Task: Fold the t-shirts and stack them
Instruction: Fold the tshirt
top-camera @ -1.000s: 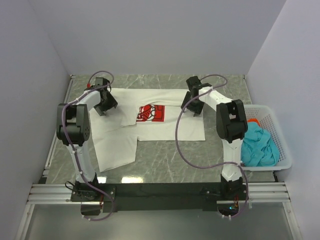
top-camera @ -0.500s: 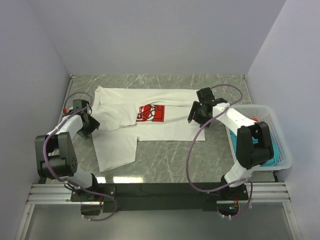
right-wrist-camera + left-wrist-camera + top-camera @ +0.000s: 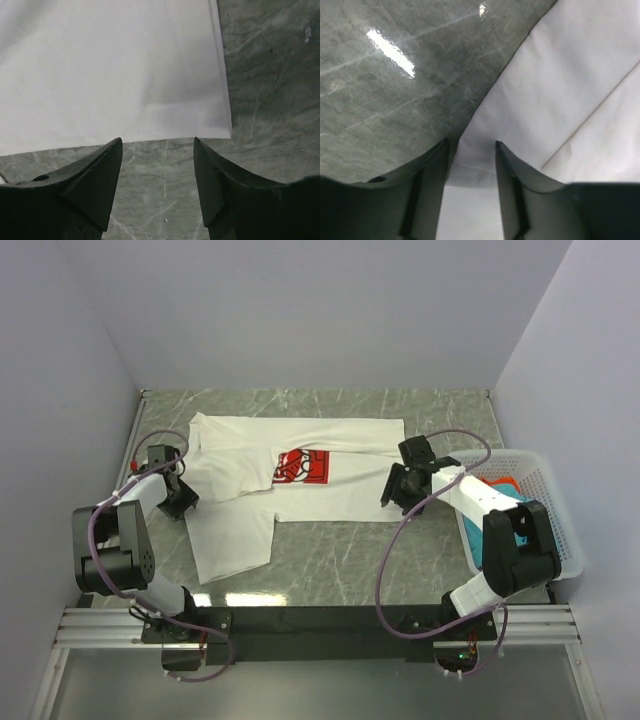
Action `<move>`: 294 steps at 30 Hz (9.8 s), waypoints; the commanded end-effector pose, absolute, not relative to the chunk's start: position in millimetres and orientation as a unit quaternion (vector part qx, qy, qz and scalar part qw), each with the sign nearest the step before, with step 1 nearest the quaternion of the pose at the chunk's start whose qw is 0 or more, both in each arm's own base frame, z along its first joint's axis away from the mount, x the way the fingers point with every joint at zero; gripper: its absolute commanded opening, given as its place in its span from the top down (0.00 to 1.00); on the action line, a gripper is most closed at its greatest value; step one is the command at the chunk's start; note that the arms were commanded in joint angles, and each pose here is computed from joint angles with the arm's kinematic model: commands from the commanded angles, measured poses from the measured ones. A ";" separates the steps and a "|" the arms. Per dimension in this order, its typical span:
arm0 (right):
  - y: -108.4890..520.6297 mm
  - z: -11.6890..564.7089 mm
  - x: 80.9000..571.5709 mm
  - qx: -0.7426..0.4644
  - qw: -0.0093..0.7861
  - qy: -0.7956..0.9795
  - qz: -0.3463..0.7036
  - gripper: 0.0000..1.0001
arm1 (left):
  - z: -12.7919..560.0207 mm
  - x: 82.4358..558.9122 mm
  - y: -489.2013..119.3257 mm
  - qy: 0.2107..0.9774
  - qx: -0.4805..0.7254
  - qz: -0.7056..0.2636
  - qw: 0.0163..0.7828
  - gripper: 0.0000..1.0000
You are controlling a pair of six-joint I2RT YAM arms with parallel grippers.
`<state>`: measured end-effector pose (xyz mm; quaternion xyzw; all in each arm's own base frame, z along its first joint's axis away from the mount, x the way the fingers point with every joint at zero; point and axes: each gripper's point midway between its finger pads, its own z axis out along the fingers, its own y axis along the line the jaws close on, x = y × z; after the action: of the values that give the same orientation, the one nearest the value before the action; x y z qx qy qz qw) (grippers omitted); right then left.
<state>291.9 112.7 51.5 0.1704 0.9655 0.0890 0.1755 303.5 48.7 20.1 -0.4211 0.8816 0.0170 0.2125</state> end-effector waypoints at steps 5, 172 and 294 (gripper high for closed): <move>83.7 51.2 295.5 0.219 0.202 0.954 0.040 0.36 | 15.6 302.6 52.3 0.890 -0.400 0.023 0.219 0.70; 427.1 55.0 249.4 -0.062 0.137 0.928 0.341 0.38 | 38.7 264.2 -17.4 0.898 -0.368 -0.064 0.233 0.99; 180.3 63.5 385.8 0.079 0.254 0.954 0.135 0.63 | 65.1 382.0 15.1 0.872 -0.374 -0.058 0.309 0.81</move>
<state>362.8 175.1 52.2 0.0736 0.9628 0.1195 0.2308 381.5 2.8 72.3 -0.3777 0.8713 -0.0828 0.3023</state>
